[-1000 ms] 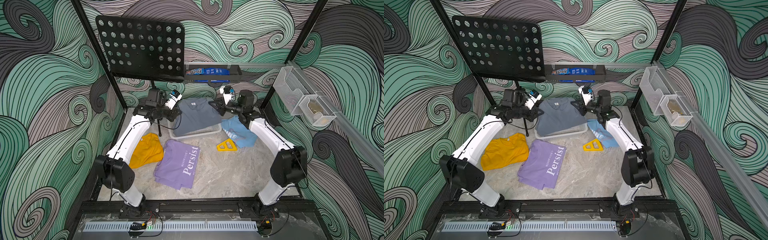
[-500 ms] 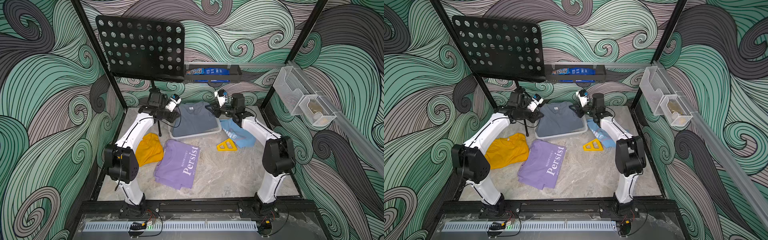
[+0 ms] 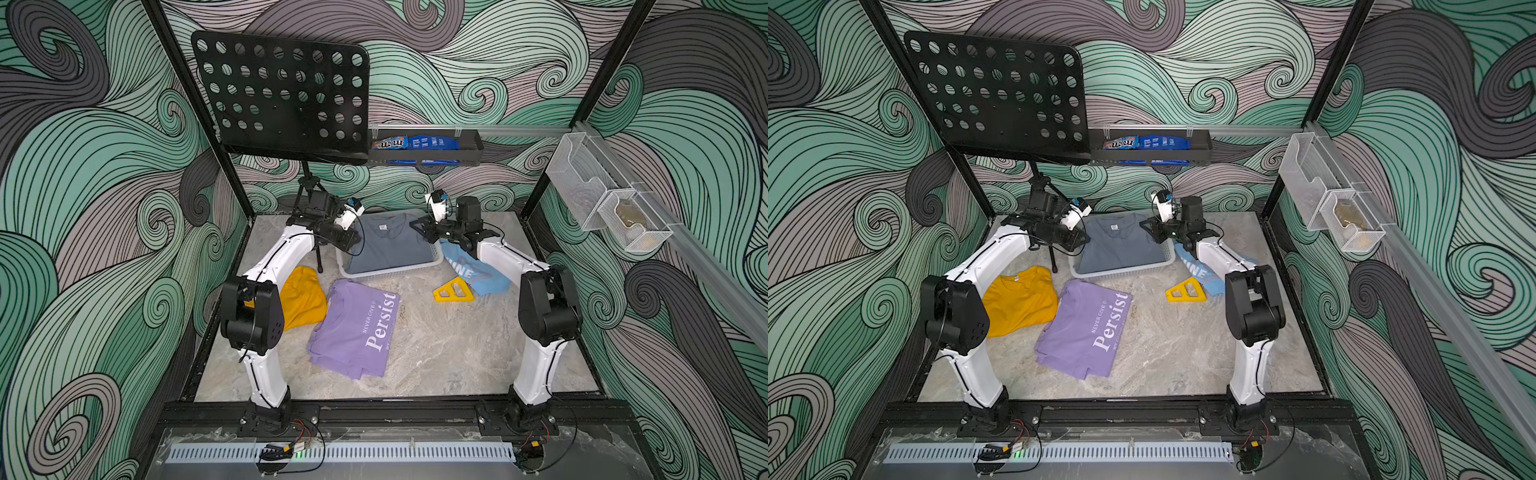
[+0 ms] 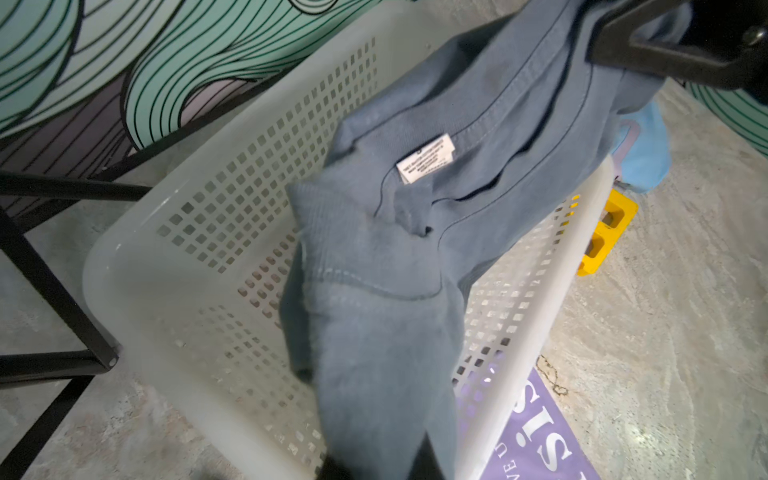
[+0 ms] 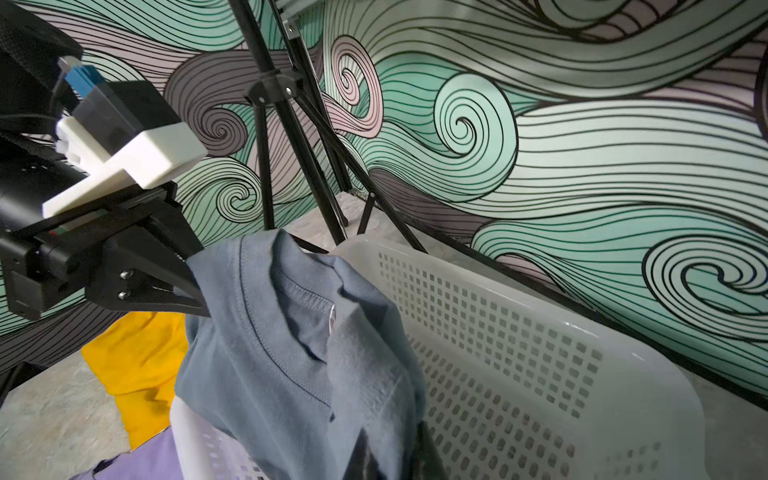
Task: Put the folded t-shirts into the basket
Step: Place the T-shirt in the bin.
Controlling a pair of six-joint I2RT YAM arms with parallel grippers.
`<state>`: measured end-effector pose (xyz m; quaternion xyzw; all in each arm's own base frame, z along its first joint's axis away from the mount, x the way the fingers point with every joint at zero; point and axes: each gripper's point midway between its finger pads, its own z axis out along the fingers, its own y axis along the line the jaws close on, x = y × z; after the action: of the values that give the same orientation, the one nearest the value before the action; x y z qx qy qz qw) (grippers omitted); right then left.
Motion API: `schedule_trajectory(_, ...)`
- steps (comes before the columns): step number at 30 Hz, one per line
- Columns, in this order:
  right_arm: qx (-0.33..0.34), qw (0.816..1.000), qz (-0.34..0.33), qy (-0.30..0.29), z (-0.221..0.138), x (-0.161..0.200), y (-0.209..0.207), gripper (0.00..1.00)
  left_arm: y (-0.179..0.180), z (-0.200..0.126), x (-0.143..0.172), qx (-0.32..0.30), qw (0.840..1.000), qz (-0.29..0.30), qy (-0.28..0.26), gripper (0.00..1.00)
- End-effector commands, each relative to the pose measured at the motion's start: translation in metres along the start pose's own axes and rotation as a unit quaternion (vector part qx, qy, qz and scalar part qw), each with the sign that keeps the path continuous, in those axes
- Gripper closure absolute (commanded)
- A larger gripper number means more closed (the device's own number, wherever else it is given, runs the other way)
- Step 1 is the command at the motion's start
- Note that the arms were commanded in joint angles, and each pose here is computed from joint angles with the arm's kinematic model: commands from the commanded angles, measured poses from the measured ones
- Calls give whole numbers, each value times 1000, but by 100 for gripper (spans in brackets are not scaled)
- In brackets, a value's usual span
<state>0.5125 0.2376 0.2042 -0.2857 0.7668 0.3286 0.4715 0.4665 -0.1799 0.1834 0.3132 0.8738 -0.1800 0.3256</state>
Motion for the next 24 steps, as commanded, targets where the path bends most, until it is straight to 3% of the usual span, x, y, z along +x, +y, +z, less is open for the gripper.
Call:
schedule_trajectory(1, 21, 1000, -3, 4, 10, 5, -12, 100, 16, 5, -3, -20, 1000, 11, 1, 100)
schedule_trajectory(7, 37, 999, -6, 14, 21, 16, -31, 100, 30, 19, -5, -41, 999, 26, -2, 100)
schedule_trajectory(12, 49, 999, -14, 19, 33, 21, -44, 98, 42, 30, -10, -57, 998, 39, -9, 92)
schedule_trajectory(16, 62, 997, -23, 27, 47, 25, -60, 89, 55, 41, -10, -79, 996, 49, -4, 82)
schedule_trajectory(24, 104, 993, -41, 45, 77, 20, -99, 59, 92, 52, -9, -167, 985, 47, 5, 62)
